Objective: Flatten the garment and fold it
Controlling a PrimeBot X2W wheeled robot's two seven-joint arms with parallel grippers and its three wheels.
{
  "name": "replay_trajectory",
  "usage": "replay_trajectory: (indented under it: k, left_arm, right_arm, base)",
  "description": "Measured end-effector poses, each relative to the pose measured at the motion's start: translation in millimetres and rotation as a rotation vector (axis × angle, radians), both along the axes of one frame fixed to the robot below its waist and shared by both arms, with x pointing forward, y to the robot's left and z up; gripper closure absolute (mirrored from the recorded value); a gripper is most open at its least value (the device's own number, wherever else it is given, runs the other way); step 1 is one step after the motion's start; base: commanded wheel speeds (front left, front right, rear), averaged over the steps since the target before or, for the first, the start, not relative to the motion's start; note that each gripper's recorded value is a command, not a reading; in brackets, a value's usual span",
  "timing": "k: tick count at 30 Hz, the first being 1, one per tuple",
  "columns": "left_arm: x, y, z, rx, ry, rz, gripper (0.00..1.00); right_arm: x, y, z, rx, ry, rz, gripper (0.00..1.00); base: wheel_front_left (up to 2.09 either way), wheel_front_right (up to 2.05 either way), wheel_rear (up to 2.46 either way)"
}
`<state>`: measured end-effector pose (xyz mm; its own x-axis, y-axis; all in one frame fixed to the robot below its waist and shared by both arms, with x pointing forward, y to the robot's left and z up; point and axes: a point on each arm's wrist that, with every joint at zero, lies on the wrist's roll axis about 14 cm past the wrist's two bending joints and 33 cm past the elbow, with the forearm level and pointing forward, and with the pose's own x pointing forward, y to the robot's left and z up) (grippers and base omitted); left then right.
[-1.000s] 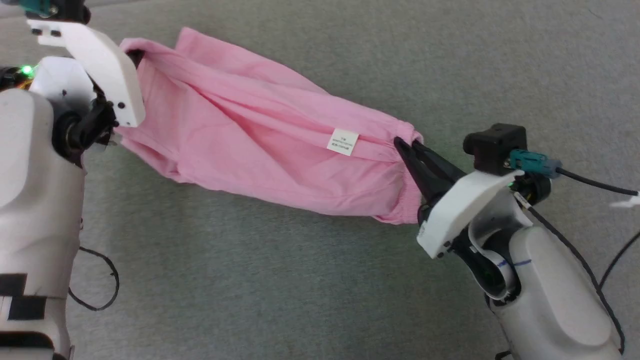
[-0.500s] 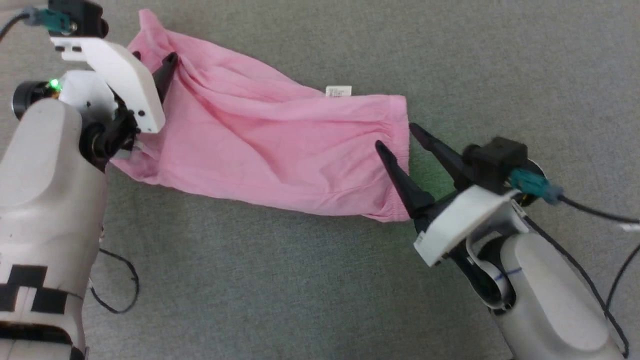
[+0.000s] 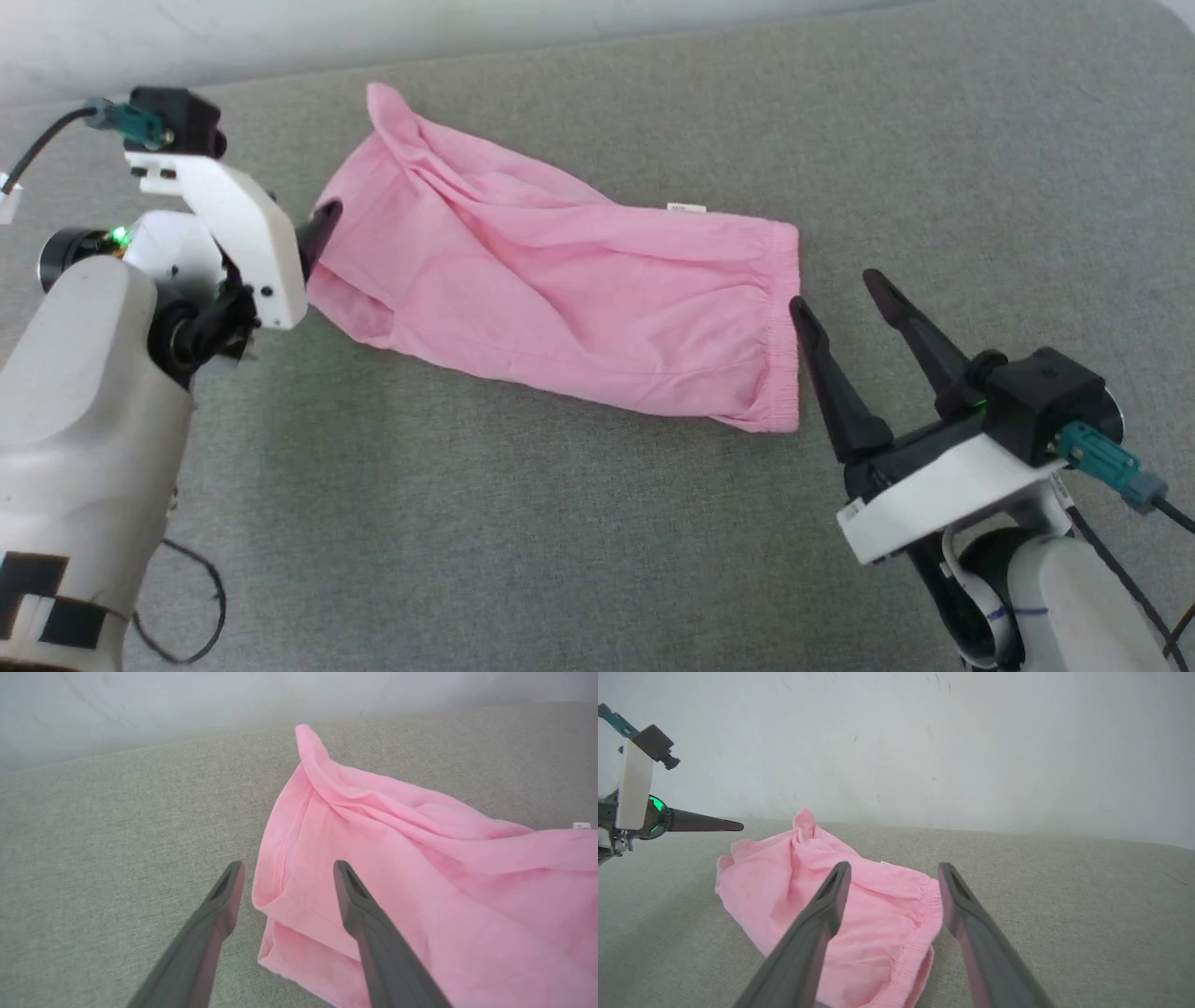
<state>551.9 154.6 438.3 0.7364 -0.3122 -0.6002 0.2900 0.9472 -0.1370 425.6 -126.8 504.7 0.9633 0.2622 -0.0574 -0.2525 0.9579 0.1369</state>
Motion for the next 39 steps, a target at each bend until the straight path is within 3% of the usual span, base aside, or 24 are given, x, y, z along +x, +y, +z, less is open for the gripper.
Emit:
replay_trajectory:
  k: [10,11,12,14,19,24,31,39]
  left_arm:
    - [-25,-2,-46,0.069,0.216,-0.052,0.00]
    - [-27,-6,-52,0.065,0.234,-0.059,0.15]
    - [-27,-7,-54,0.071,0.243,-0.066,0.51]
    - [-29,-10,-59,0.075,0.262,-0.081,1.00]
    - [-35,-23,-61,0.043,0.292,-0.106,1.00]
    - [-38,-23,-59,-0.031,0.212,-0.057,1.00]
    - [-39,-22,-46,-0.100,0.070,-0.003,1.00]
    - [-48,-12,-34,-0.123,-0.005,0.028,1.00]
  right_arm:
    - [-7,-6,-2,0.006,0.030,-0.028,0.00]
    - [-7,-9,-5,0.005,0.041,-0.037,0.00]
    - [-8,-11,-7,0.003,0.050,-0.044,0.00]
    - [-10,-15,-12,0.000,0.070,-0.057,0.00]
    - [-15,-23,-28,-0.012,0.154,-0.071,0.00]
    - [-22,-23,-56,-0.012,0.325,-0.048,0.00]
    - [-16,2,-84,0.004,0.537,0.073,0.00]
    - [-13,18,-125,-0.074,0.756,0.168,0.00]
  base:
    - [0.00,0.00,0.00]
    - [0.00,0.00,0.00]
    - [0.00,0.00,0.00]
    - [0.00,0.00,0.00]
    - [0.00,0.00,0.00]
    - [0.00,0.00,0.00]
    - [0.00,0.00,0.00]
    - [0.00,0.00,0.00]
